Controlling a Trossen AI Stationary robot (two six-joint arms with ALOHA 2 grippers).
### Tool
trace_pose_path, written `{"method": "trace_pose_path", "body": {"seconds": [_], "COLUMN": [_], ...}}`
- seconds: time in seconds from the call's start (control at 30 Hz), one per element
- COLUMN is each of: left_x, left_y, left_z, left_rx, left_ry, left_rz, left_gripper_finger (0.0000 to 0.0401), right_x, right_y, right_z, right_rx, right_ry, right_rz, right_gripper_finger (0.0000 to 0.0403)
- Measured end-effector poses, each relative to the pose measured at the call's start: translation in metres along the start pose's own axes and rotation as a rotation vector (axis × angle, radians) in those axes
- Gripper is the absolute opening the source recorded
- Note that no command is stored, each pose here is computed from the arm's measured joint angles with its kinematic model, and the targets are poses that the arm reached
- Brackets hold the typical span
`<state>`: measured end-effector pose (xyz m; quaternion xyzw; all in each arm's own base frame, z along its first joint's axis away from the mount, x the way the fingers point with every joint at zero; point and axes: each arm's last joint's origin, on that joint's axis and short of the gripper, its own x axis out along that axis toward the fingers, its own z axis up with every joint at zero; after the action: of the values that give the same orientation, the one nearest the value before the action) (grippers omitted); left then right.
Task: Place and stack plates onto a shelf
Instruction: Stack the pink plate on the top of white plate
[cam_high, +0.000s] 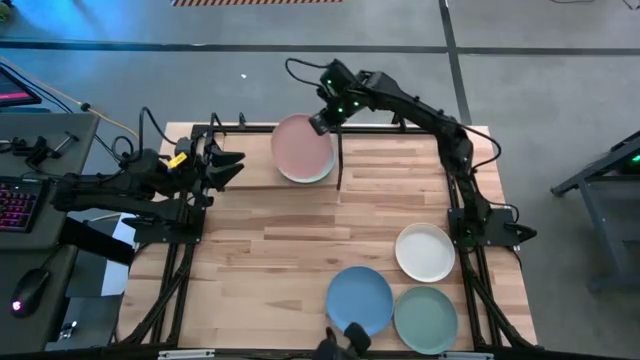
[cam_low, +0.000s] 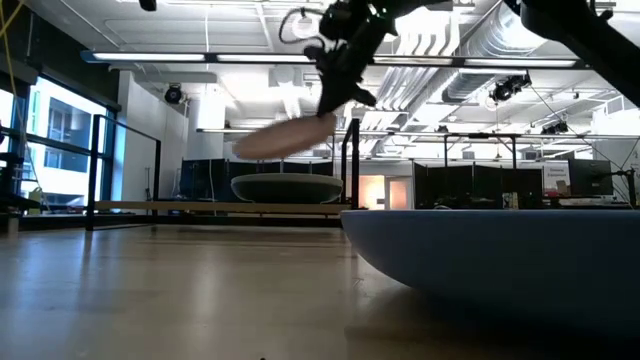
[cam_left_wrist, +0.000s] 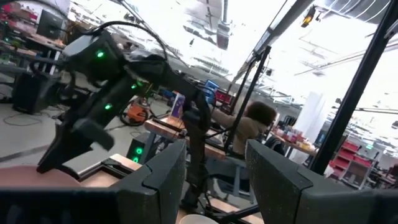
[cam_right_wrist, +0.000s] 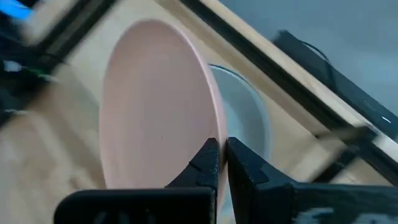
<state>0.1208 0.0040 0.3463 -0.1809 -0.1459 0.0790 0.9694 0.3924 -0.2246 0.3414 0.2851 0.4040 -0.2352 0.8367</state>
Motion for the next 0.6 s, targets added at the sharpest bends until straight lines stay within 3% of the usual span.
{"method": "trace_pose_path", "body": {"seconds": [0.1, 0.6], "left_x": [0.000, 0.000], "left_y": [0.000, 0.000], "left_z": [0.000, 0.000], "left_rx": [-0.002, -0.002], "left_ry": [0.000, 0.000], "left_rz": [0.000, 0.001], "left_gripper_finger": [0.0157, 0.0157], "right_x": [0.008, 0.026], "right_y": [-0.011, -0.008], "right_z": [-0.006, -0.007], "right_rx": [0.022, 0.073], "right_ry": [0.051, 0.052], "right_rz": [-0.069, -0.059], "right_gripper_finger": [0.0000, 0.0000]}}
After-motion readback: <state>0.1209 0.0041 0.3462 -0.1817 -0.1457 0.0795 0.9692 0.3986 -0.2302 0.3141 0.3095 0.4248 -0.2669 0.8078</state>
